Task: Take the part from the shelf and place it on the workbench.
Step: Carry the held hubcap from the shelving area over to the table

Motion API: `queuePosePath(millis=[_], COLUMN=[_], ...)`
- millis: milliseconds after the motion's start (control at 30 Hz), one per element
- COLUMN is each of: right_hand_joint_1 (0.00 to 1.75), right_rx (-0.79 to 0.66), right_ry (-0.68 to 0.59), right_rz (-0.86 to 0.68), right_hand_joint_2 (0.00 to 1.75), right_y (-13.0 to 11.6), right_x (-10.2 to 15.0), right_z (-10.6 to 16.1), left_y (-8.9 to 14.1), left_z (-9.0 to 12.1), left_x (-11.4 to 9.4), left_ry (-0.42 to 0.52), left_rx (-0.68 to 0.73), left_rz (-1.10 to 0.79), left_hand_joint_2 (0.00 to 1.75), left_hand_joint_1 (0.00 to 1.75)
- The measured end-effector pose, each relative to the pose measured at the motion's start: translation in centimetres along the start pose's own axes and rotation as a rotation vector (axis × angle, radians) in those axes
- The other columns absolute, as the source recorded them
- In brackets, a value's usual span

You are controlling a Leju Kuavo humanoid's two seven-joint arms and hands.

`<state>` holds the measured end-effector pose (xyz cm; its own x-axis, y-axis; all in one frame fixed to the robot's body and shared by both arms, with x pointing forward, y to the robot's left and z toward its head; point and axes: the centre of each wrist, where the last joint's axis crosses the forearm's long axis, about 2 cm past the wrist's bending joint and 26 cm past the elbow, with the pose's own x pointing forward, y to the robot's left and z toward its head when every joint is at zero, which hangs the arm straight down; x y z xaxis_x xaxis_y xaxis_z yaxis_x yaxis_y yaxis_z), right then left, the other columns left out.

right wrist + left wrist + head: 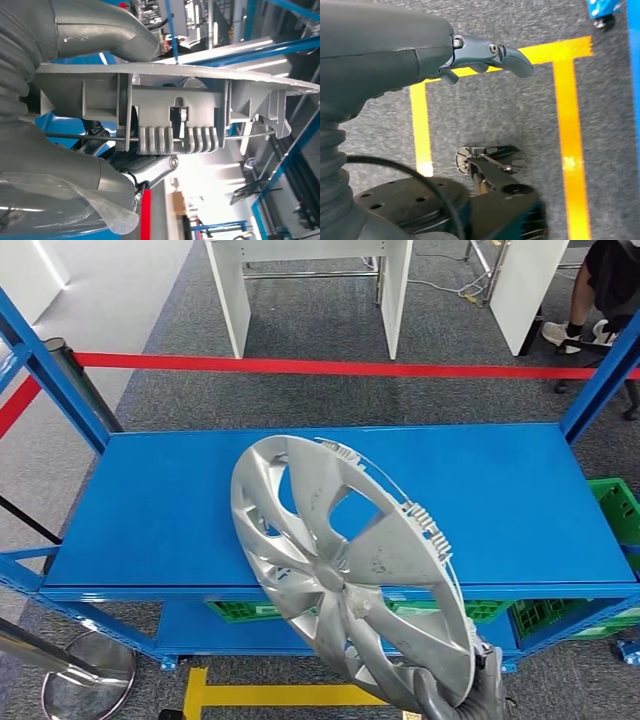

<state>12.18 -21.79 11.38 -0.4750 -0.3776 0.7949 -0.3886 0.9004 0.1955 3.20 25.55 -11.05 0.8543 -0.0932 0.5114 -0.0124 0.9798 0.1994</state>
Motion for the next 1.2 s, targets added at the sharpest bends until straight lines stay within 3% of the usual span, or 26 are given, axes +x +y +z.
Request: queuePosePath(millis=[400,1200], right_hand_joint_1=[1.75,1.75], right_rx=[-0.016,0.065], right_ry=[0.051,0.052], right_rz=[0.048,0.077], right_hand_joint_2=[1.75,1.75], right_y=[0.0,0.6], right_x=[-0.2,-0.3], right_z=[1.2,0.8], left_y=[-2.6,-3.2], left_z=[0.5,0.4], left_x=[0.8,1.6], left_ry=[-0.046,-0.073], left_rx=[-0.029,-0.063], left_rz=[-0.068,-0.108], left_hand_joint_2=[1.75,1.75], left_hand_joint_1=[0.00,0.00])
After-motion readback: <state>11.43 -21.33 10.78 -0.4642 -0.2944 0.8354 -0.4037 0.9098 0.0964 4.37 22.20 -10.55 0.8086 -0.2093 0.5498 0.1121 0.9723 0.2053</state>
